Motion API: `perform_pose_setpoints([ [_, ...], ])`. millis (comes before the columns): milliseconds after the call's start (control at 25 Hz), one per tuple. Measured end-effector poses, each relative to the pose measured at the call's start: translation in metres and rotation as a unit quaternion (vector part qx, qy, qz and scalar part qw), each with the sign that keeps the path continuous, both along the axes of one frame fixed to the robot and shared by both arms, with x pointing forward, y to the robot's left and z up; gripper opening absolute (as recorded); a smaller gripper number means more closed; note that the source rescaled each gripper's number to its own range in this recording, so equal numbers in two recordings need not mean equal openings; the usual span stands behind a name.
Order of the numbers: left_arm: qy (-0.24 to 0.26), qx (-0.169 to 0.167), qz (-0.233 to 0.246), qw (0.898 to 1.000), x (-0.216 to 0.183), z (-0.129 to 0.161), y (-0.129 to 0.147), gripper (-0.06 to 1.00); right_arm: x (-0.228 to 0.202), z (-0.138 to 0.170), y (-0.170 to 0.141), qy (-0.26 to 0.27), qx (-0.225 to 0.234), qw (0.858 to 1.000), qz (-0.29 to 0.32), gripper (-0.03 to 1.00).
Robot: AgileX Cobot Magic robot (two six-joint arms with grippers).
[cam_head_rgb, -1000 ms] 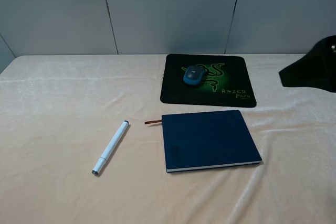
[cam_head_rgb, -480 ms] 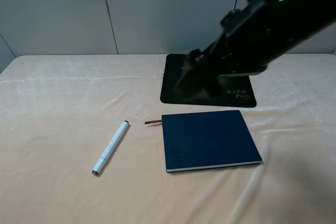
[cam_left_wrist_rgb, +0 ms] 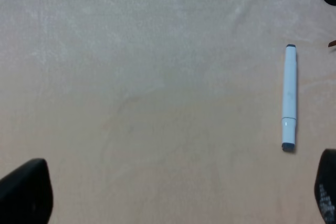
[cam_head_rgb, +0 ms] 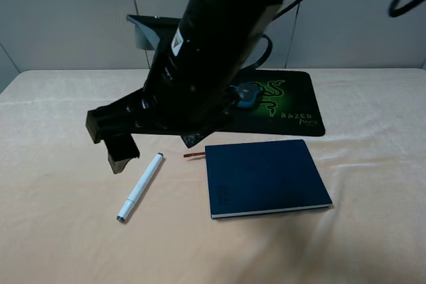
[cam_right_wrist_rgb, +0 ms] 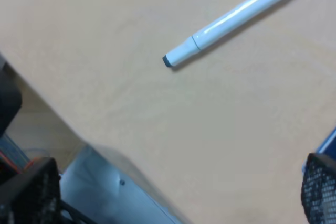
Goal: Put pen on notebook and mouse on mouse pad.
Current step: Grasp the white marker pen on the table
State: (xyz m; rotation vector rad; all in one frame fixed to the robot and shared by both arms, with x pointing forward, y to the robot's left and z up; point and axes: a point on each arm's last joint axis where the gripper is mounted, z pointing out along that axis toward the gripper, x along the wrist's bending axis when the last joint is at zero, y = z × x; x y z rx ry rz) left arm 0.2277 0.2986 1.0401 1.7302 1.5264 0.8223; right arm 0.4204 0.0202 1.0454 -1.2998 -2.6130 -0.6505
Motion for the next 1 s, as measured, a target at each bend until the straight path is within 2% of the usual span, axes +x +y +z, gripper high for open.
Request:
perform_pose_setpoints([
  [240,0.000,0.000,0.000,1.000,0.000,0.000,0.000,1.00,0.019,-0.025,0.027,0.035,-0.037,0.998,-0.046,1.00],
  [640,0.000,0.000,0.000,1.000,0.000,0.000,0.000,1.00,0.049,-0.072,0.064,0.049,-0.075,0.990,-0.113,1.00],
  [1000,0.000,0.000,0.000,1.000,0.000,0.000,0.000,1.00,0.058,-0.109,0.072,0.066,-0.106,0.977,-0.173,1.00],
])
